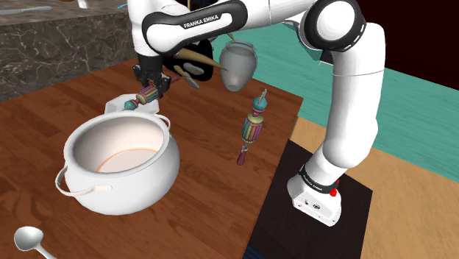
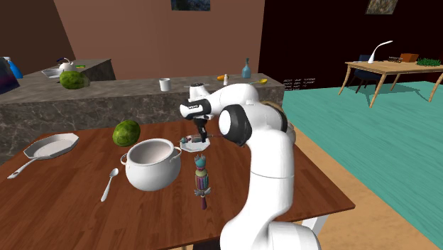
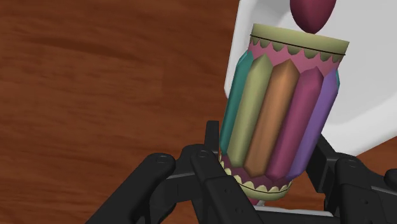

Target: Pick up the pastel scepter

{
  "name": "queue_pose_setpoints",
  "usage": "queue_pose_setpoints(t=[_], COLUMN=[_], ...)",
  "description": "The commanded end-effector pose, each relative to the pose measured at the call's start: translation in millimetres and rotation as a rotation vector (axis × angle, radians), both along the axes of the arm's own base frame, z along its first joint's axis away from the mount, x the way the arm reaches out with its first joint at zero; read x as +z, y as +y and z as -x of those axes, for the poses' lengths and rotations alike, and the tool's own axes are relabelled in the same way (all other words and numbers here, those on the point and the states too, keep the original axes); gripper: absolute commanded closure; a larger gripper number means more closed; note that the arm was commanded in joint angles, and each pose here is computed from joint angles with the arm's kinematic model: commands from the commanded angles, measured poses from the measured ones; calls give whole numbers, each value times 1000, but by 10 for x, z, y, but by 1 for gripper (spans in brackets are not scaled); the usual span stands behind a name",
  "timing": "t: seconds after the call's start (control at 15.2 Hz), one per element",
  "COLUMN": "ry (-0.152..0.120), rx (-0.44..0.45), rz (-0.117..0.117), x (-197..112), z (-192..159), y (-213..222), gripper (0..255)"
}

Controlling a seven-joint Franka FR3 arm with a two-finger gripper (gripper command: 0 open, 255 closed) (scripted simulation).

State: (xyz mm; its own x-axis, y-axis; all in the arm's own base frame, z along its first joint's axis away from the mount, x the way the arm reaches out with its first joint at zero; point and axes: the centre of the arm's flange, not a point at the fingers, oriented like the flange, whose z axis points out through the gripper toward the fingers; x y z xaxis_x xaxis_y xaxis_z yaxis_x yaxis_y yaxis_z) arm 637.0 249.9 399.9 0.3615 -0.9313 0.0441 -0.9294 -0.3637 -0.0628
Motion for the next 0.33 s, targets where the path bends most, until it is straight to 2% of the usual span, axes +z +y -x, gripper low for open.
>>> queue_pose_setpoints(t=[0.0,0.26], ry=[0,0], rx=[0,0], rz=[0,0], x=[99,212], z=[-9,-9], y=[-3,-3], gripper=[255,255])
